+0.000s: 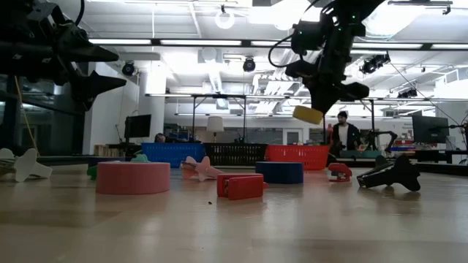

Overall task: Pick and place Stapler, Stapler remover, tape
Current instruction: Put the yellow tape into the red bin

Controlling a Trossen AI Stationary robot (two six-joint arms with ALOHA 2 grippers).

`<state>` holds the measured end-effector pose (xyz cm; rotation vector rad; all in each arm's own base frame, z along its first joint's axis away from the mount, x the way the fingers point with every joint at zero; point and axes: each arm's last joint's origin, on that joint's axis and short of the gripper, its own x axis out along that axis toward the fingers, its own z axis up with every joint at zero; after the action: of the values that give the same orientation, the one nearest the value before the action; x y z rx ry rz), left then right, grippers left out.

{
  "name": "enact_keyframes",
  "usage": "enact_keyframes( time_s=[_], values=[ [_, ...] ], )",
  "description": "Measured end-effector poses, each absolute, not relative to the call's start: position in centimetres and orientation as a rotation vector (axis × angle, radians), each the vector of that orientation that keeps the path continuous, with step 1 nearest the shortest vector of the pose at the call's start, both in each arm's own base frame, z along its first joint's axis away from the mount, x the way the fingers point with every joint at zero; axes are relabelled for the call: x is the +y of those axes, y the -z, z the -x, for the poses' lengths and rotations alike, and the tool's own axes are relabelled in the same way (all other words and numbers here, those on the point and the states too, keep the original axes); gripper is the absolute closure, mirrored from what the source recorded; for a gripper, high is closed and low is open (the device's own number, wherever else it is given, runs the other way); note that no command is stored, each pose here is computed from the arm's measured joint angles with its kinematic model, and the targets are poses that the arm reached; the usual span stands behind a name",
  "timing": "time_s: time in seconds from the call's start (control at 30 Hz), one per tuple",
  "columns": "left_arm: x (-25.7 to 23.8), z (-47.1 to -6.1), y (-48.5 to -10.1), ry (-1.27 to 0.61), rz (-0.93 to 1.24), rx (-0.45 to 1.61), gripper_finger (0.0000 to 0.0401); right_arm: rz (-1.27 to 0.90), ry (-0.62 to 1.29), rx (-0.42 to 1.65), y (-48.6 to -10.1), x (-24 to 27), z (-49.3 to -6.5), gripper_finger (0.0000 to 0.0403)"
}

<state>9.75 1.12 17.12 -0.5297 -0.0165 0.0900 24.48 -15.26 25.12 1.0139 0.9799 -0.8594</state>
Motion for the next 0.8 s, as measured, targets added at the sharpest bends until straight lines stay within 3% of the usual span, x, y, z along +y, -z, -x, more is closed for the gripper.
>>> enact_keyframes(
  time_s=[0.3,0.8],
  values=[
    [1.1,-9.8,-17.1,-0.090,0.530,-0.017,0.0151,-0.977,0.895,0.982,-26.0,-18.8,-25.3,0.0375],
    [1.1,-9.8,-17.1,-0.090,0.530,-0.017,0.0151,-0.901,0.880,1.086,-24.4,-22.7,-29.2,0.0375]
  ],
)
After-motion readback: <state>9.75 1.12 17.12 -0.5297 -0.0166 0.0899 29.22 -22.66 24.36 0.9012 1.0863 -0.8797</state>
